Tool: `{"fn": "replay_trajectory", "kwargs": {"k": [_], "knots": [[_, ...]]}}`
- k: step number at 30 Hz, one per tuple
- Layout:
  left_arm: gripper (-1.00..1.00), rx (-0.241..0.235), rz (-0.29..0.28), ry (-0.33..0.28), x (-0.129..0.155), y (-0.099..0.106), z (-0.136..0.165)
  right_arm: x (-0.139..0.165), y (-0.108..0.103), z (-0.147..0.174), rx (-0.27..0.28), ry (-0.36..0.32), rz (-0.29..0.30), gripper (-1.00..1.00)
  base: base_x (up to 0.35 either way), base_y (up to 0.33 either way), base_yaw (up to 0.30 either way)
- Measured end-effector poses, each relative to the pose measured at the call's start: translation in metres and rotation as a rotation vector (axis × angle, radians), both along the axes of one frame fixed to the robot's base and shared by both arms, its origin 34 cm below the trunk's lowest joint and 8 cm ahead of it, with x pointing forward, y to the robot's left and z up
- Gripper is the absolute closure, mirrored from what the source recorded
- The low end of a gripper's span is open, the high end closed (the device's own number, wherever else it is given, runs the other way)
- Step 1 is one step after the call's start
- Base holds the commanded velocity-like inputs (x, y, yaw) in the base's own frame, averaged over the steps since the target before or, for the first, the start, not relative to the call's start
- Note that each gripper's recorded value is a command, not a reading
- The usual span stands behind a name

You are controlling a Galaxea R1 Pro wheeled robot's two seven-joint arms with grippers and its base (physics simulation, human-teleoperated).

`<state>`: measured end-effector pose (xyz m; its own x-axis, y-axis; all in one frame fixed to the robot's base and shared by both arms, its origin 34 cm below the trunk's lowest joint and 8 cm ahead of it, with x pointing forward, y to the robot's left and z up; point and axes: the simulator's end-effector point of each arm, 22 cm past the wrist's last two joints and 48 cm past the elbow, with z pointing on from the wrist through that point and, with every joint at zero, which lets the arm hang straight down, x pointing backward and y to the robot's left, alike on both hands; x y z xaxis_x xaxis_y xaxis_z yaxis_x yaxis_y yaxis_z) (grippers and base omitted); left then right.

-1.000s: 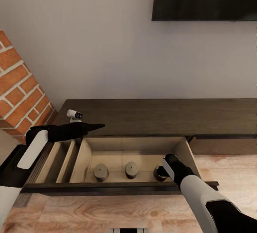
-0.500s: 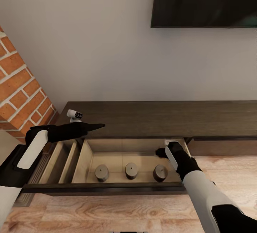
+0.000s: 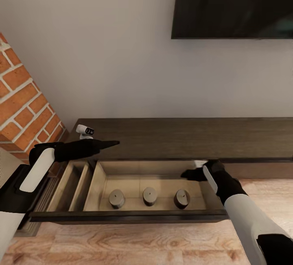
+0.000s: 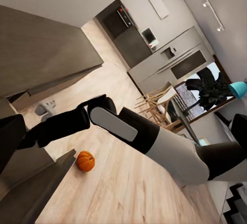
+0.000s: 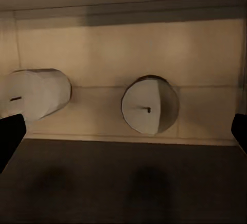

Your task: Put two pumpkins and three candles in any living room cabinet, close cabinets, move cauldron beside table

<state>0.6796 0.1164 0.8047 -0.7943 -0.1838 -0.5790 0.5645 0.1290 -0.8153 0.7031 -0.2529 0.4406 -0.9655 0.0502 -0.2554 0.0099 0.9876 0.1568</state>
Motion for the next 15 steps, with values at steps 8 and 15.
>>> {"fn": "replay_trajectory", "kwargs": {"k": [8,15], "knots": [[-1.00,0.002,0.001,0.000,0.003,0.000,0.016,-0.008,0.000,0.024,0.132,0.040,0.024,-1.00,0.000,0.000,0.000],[-1.00,0.002,0.008,0.017,0.006,-0.002,0.010,-0.009,0.014,0.047,0.333,0.024,0.067,-1.00,0.000,0.000,0.000]]}}
